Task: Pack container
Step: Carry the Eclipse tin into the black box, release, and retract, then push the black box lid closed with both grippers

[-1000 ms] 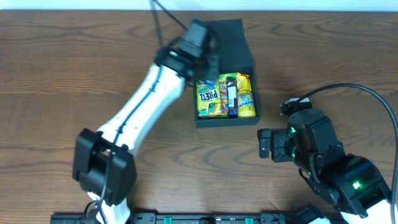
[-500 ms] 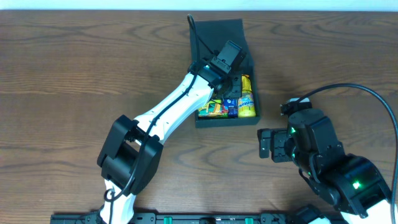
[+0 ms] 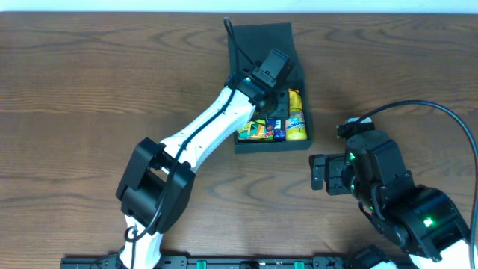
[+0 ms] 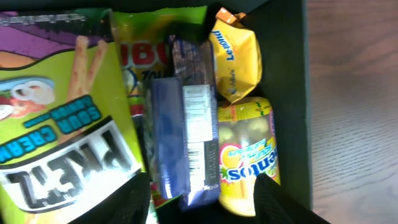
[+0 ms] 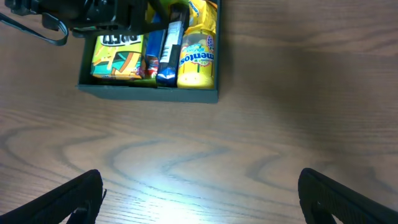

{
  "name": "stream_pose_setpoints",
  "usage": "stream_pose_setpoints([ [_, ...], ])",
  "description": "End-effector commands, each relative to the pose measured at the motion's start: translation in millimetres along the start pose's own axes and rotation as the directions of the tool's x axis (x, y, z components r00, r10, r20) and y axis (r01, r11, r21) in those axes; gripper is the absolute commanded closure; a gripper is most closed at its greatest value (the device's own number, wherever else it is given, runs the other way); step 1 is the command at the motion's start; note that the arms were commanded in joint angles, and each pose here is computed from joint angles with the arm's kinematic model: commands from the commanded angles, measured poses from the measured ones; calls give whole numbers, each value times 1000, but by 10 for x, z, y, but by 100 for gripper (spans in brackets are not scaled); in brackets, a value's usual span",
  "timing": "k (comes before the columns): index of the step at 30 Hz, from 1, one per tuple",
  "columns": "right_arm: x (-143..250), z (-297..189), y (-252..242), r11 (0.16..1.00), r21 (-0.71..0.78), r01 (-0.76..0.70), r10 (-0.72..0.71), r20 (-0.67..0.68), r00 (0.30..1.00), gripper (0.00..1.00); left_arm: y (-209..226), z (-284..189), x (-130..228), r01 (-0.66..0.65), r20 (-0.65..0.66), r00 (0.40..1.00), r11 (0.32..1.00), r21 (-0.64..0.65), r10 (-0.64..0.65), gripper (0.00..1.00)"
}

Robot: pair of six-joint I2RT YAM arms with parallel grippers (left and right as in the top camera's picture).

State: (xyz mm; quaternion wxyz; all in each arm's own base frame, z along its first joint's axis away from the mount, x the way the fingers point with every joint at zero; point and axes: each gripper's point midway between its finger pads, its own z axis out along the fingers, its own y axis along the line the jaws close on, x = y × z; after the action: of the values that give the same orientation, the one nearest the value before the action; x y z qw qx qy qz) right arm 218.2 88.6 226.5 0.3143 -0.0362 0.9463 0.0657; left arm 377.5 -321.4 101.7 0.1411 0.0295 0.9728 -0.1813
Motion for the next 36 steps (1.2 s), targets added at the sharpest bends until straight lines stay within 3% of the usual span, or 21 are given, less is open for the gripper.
stream_pose_setpoints([
  [1, -27, -26, -18, 1000, 4, 5, -5, 12, 1000, 1, -17, -374, -188, -50, 68, 996, 998, 28, 48, 46],
  [8, -27, -26, -18, 1000, 4, 5, -5, 12, 1000, 1, 170, -1081, -305, -115, 146, 983, 993, 17, 111, 50],
  [16, -27, -26, -10, 1000, -1, 1, -1, 11, 1000, 1, 687, -1626, -478, -48, 228, 972, 997, -61, 61, 53],
  [21, -97, -31, 113, 996, -67, -55, 58, 30, 998, 0, 1147, -1724, -643, 61, 252, 967, 994, -92, -36, 77],
  [22, -125, -32, 129, 996, -75, -57, 60, 41, 997, 1, 1243, -1741, -677, 83, 258, 964, 992, -99, -55, 88],
  [24, -219, -25, 130, 996, -70, -58, 64, 77, 995, 1, 1348, -1766, -718, 107, 269, 960, 989, -105, -75, 94],
  [25, -319, 7, 100, 997, -43, -66, 70, 113, 991, 13, 1438, -1792, -748, 126, 281, 956, 985, -118, -89, 94],
  [28, -504, 151, 134, 997, -25, -73, 76, 149, 986, 64, 1538, -1831, -826, 145, 315, 944, 979, -142, -94, 94],
  [31, -633, 387, 181, 997, -11, -79, 79, 147, 986, 99, 1548, -1850, -951, 146, 363, 928, 978, -148, -84, 94],
  [36, -798, 960, 108, 991, 14, -132, 130, 101, 986, 99, 1461, -1670, -1149, 120, 380, 921, 990, -71, -85, 94],
])
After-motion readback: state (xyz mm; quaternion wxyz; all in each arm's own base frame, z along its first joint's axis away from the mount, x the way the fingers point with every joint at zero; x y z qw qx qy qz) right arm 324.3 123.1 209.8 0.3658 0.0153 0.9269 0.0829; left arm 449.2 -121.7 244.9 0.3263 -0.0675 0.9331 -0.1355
